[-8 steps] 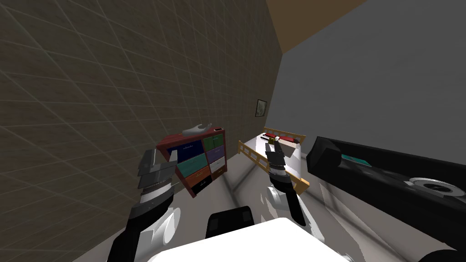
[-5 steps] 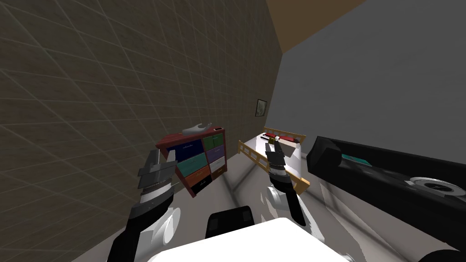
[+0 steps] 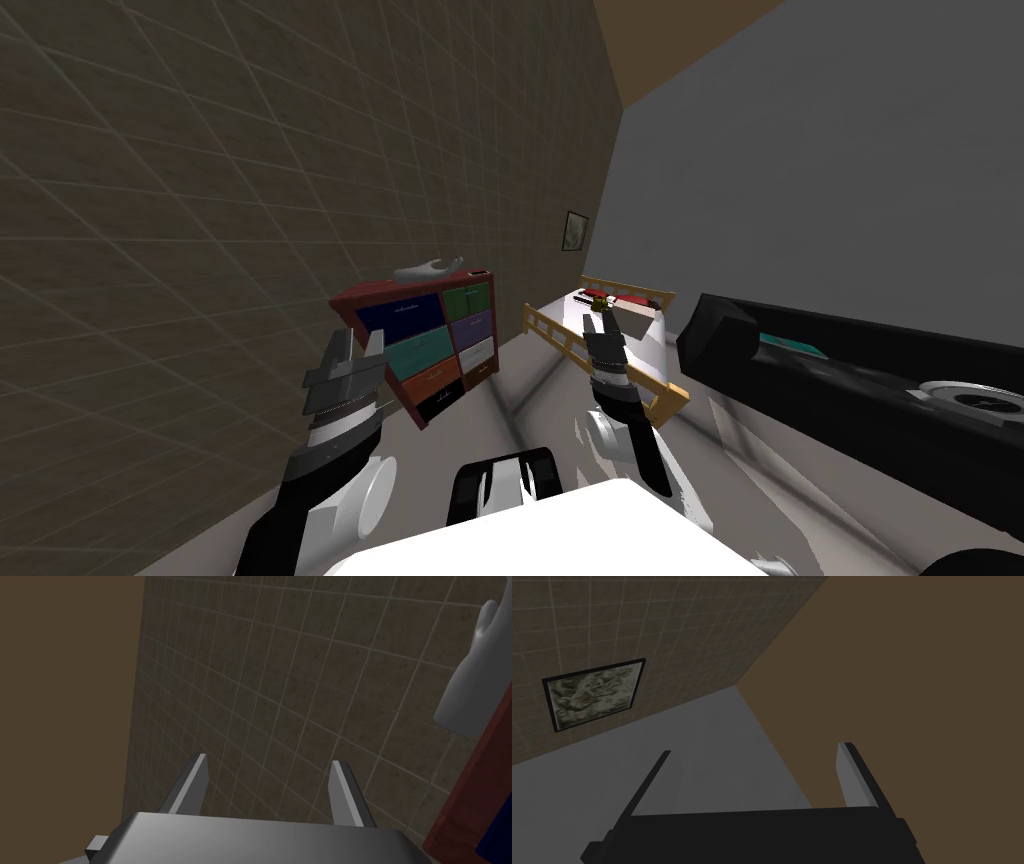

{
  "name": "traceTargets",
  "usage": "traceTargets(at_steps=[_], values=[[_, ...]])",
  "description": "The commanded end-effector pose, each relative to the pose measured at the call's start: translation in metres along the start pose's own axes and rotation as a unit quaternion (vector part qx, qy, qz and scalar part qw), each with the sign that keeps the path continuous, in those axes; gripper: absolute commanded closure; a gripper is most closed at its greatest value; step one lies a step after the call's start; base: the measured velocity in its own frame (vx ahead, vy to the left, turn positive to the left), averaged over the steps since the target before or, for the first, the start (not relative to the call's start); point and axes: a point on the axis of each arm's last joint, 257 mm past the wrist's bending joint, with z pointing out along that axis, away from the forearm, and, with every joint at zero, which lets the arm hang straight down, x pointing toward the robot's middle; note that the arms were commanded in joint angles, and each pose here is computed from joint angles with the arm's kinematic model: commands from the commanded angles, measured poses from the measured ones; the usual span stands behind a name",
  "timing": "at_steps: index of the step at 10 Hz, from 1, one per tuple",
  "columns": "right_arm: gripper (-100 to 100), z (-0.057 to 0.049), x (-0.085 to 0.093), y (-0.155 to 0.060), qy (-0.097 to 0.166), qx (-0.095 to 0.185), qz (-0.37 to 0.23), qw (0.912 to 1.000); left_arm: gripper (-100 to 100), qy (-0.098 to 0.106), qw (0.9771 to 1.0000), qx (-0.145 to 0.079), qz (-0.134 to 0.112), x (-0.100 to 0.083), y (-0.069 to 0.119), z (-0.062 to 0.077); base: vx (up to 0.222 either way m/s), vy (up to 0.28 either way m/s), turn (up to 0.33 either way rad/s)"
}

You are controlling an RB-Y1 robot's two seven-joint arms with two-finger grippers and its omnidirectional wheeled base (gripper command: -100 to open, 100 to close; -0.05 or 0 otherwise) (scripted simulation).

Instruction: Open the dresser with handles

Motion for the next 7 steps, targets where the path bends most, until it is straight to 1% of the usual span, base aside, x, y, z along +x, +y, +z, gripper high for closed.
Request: traceTargets(at_steps=[1,2,5,7], values=[[0,0.0,0.0,0.0,0.0,0.0,0.0,1.0,0,0.0,1.0,0.0,0.0,0.0,0.0,0.0,0.0,0.0,0.0],[0,0.0,0.0,0.0,0.0,0.0,0.0,1.0,-100,0.019,0.9998,-0.002,0.006,0.004,0.003,0.0,0.023,-0.007,0.005],[0,0.0,0.0,0.0,0.0,0.0,0.0,1.0,-100,0.054,0.9982,-0.015,0.02,0.01,0.018,-0.003,0.05,-0.021,0.011],[0,0.0,0.0,0.0,0.0,0.0,0.0,1.0,-100,0.068,0.9968,-0.029,0.029,0.011,0.034,-0.006,0.071,-0.038,0.016]])
